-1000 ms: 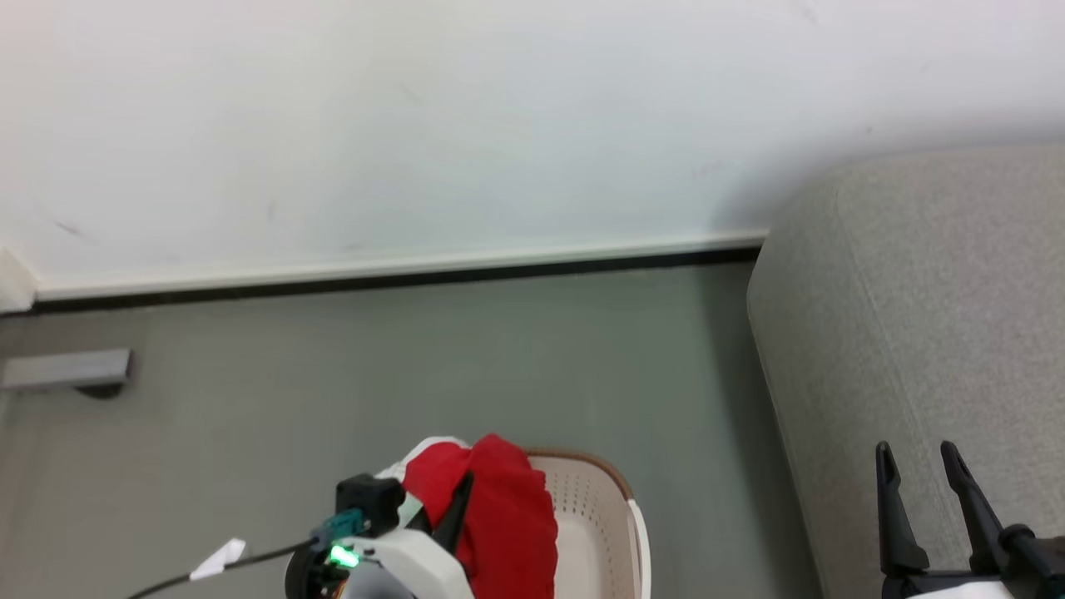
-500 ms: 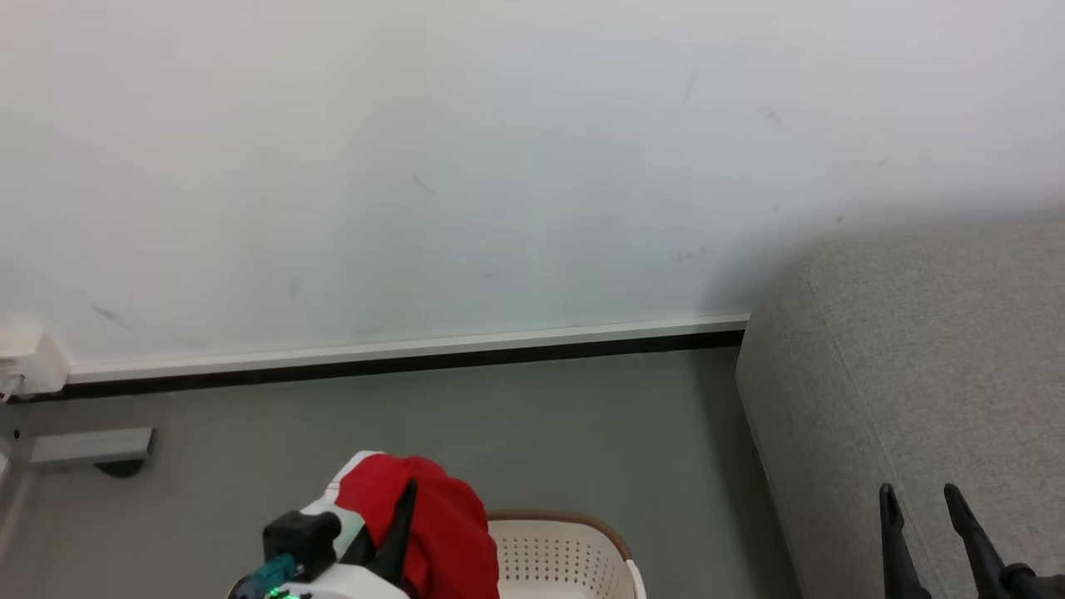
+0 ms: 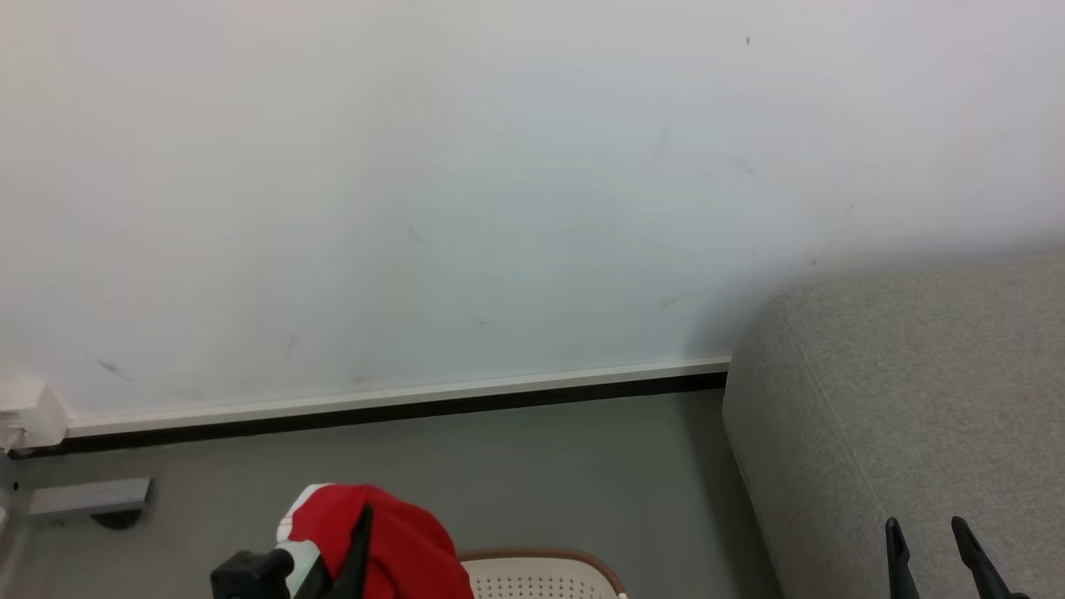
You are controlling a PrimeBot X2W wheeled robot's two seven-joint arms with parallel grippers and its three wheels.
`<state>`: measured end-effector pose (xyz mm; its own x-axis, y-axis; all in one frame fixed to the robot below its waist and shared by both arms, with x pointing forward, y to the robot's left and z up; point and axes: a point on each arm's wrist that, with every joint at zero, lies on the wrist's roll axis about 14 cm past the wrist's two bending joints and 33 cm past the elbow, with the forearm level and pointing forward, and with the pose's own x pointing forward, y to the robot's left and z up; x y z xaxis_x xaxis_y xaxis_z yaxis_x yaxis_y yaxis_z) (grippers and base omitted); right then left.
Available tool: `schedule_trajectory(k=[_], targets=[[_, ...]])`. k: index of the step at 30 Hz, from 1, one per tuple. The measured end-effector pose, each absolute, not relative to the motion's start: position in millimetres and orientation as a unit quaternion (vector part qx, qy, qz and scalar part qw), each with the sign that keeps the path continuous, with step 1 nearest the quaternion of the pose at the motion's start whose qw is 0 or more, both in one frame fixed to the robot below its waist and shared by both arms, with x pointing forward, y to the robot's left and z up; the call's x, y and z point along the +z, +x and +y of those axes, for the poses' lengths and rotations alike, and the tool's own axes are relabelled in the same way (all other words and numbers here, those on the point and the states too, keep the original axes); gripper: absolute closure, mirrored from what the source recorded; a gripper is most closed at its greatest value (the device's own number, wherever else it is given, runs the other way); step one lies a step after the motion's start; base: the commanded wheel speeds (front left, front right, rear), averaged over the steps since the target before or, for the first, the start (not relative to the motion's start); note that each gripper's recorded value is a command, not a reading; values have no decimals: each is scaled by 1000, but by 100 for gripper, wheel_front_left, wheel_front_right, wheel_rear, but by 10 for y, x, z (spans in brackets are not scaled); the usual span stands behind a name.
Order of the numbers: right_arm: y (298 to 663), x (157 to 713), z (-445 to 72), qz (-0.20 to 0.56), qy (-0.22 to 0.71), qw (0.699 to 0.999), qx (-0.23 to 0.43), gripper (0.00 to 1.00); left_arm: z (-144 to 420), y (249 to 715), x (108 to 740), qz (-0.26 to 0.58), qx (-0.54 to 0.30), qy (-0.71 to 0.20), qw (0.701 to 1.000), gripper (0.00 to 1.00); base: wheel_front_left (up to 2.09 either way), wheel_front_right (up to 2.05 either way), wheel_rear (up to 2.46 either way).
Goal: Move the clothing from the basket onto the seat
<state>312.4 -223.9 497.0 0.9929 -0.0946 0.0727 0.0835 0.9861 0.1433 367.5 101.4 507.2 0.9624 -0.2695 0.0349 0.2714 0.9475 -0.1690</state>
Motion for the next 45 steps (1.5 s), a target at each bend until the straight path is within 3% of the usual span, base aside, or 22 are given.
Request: schedule_trajectory(k=[45], targets=[[3101, 4955, -2082, -35, 51, 998, -20, 0, 934, 3679, 5287, -38, -162, -73, 983, 100, 0, 0, 0]])
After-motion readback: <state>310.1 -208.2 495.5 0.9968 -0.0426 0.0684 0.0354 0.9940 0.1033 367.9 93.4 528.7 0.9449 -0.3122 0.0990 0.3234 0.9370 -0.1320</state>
